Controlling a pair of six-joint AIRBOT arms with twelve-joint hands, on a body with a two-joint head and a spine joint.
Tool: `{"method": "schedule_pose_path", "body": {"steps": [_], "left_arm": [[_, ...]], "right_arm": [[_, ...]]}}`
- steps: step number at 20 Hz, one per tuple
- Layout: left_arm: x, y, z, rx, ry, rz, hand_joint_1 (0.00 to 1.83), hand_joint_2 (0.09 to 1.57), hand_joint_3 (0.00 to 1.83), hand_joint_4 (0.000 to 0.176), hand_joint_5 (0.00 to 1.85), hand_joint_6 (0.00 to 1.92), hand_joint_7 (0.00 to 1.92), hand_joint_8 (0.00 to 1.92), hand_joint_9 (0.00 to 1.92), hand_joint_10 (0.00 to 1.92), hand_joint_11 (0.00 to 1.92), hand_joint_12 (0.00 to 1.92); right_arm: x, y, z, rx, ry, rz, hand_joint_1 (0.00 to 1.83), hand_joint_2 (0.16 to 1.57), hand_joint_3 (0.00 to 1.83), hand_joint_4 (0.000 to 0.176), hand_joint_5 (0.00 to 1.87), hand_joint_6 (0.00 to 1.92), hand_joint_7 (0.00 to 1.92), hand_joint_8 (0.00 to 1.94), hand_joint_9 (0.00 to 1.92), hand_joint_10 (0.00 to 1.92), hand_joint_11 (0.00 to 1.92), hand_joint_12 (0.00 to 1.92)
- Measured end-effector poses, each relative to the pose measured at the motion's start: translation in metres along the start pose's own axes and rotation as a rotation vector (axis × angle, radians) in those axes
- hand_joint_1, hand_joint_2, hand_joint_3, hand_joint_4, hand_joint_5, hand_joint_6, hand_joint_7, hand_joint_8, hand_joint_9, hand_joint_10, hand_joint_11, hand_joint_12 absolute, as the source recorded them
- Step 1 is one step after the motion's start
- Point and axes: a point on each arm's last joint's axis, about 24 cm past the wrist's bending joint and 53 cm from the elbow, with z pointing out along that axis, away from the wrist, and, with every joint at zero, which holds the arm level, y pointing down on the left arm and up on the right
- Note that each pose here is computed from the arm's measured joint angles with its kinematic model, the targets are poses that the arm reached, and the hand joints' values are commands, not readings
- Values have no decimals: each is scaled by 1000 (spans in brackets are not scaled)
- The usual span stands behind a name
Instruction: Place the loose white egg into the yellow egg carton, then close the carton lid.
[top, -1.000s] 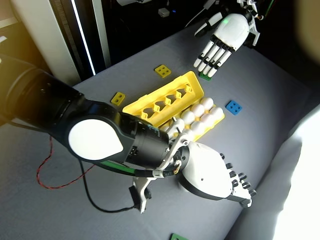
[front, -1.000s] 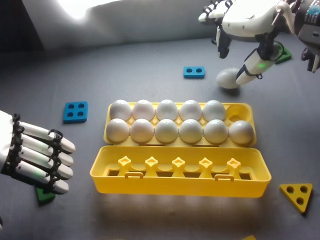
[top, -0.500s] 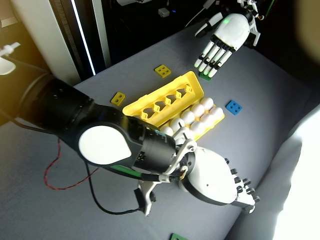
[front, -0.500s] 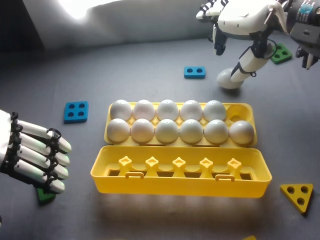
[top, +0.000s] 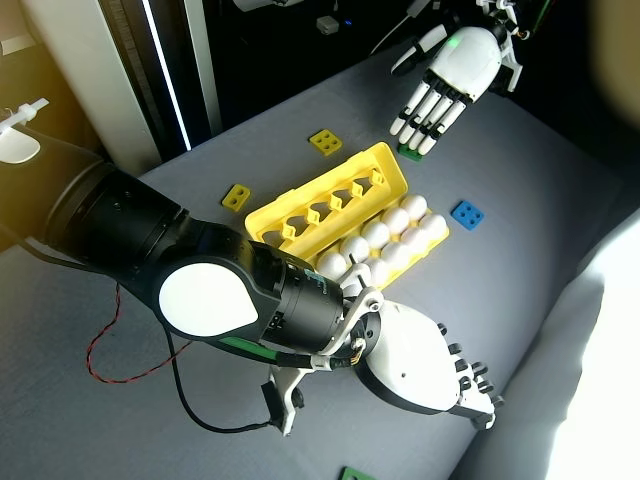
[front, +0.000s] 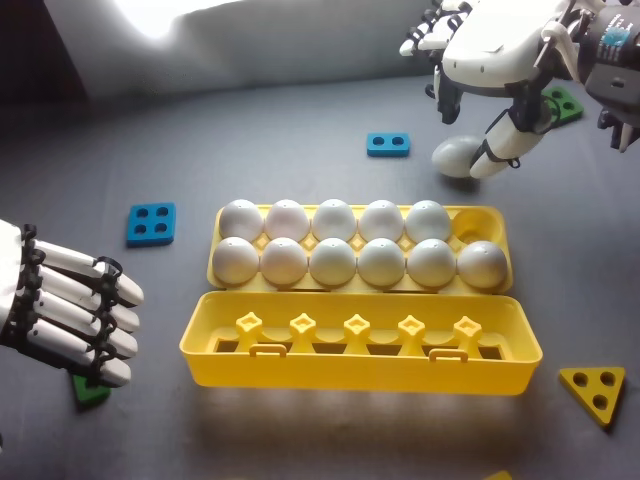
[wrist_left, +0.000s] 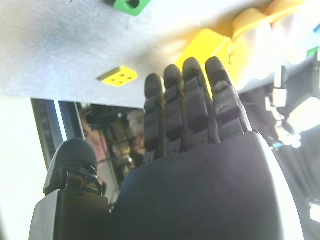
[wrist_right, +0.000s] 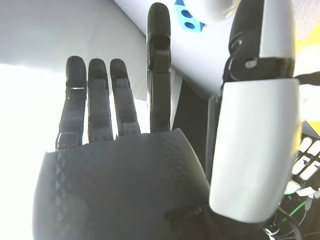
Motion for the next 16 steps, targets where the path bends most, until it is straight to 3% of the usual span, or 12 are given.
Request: {"method": "schedule_pose_path", "body": {"steps": [3, 6, 7, 8, 9, 12, 14, 15, 16], "left_arm": [[0, 0, 0, 0, 0, 2, 0, 1229, 0, 0, 354, 3, 309, 3, 245, 3, 0, 418], [0, 2, 0, -2, 1, 4, 0, 1233, 0, 0, 357, 1, 316, 2, 256, 4, 0, 459], [0, 2, 0, -1, 0, 4, 0, 1232, 0, 0, 360, 2, 318, 3, 258, 4, 0, 462], [0, 2, 0, -1, 0, 4, 0, 1228, 0, 0, 354, 0, 312, 0, 252, 1, 0, 462], [0, 2, 0, -1, 0, 4, 0, 1225, 0, 0, 364, 3, 323, 3, 263, 4, 0, 478], [-1, 2, 0, 0, -1, 8, 0, 1226, 0, 0, 368, 3, 329, 3, 268, 3, 0, 494], [-3, 1, 0, 1, -5, 11, 0, 1227, 0, 0, 364, 0, 323, 0, 263, 0, 0, 496], [-3, 1, 0, 1, -5, 11, 0, 1225, 0, 0, 353, 0, 311, 0, 254, 0, 0, 474], [-3, 1, 0, 1, -4, 11, 0, 1225, 0, 0, 350, 0, 307, 0, 249, 0, 0, 457]], "right_arm": [[0, 0, 0, -1, -1, 0, 875, 795, 1, 125, 978, 2, 173, 2, 187, 3, 0, 587], [5, 0, -1, -6, 4, -2, 865, 802, 1, 120, 977, 1, 173, 1, 186, 1, 0, 547], [7, 0, -1, -5, 8, -3, 838, 810, 4, 134, 968, 0, 169, 0, 188, 1, 0, 542], [8, 0, -1, -5, 8, -3, 831, 811, 4, 134, 941, 0, 164, 0, 187, 1, 0, 542], [7, 0, -1, -5, 8, -2, 836, 808, 1, 119, 931, 0, 170, 0, 201, 2, 0, 584], [9, 3, 1, -9, 10, 7, 863, 785, 0, 104, 952, 4, 191, 2, 224, 4, 0, 635], [13, 6, 2, -15, 14, 9, 855, 786, 0, 119, 994, 5, 190, 0, 203, 1, 0, 562], [13, 5, 1, -14, 15, 9, 858, 784, 0, 112, 1014, 10, 197, 2, 208, 4, 0, 557], [15, 5, 1, -14, 17, 9, 853, 788, 1, 116, 1010, 6, 190, 0, 201, 1, 0, 557]]}}
